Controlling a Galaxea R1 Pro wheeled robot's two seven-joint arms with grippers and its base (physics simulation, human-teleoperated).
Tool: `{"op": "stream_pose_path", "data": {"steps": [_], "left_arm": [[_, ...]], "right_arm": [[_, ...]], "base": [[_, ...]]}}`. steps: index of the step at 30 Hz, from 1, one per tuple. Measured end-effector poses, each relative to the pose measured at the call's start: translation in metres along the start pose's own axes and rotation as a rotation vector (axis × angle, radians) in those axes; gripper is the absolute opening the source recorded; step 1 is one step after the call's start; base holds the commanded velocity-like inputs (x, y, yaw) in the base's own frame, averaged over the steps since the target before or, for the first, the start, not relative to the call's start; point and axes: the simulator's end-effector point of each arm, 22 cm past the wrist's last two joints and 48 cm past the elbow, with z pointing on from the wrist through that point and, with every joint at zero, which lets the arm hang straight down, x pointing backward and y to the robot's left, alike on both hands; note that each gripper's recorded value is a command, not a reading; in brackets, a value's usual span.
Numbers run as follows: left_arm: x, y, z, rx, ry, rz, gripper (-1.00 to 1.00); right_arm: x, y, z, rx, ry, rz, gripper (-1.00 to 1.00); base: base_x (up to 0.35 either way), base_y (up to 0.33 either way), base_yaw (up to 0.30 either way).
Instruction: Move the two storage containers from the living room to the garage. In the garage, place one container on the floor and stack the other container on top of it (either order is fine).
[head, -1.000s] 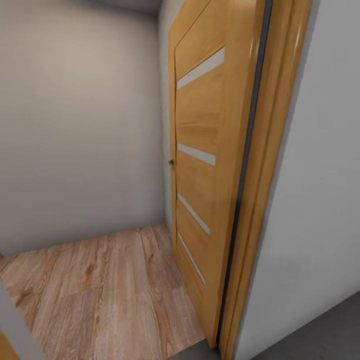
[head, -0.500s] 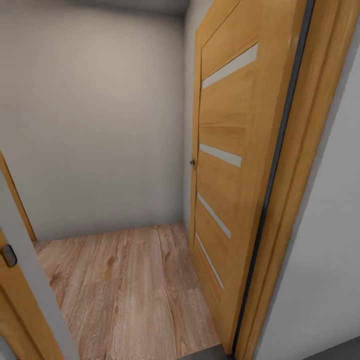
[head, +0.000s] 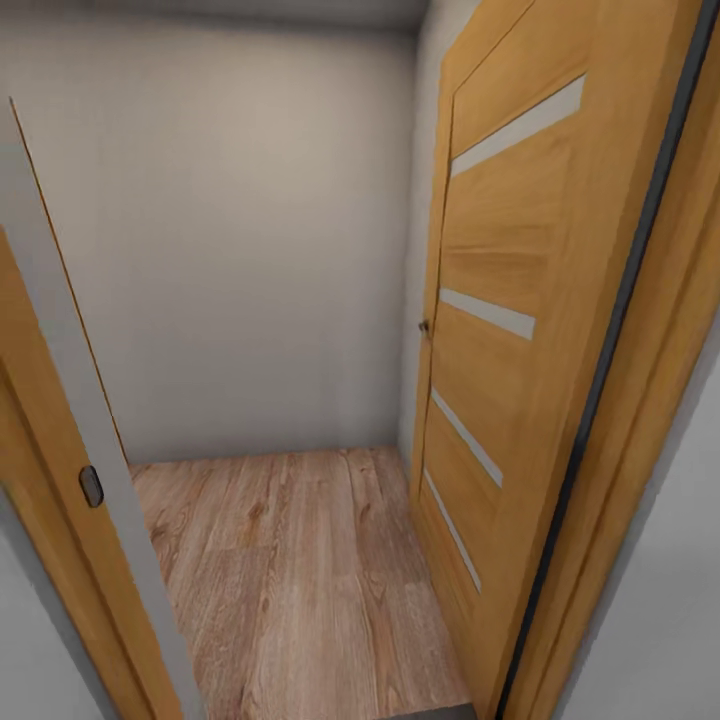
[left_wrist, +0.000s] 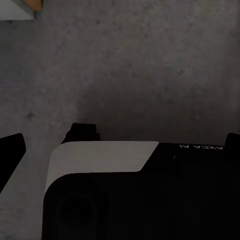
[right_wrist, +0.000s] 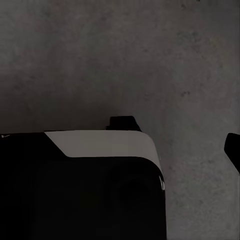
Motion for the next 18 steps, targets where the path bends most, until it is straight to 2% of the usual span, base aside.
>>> {"op": "stream_pose_path", "data": {"steps": [13,18], "left_arm": [[0.0007,0.0006,-0.0002,0.0,0.001,0.0,1.0],[0.0006,0.0015,0.0,-0.001,0.001,0.0,1.0]], "right_arm": [[0.0,-0.0009,0.0,0.001,-0.001,0.0,1.0],[-0.0004,-0.0009,0.0002,0.001,-0.002,0.0,1.0]], "base": [[0.242,-0.158,0.008],[0.07,-0.02,0.17]]}}
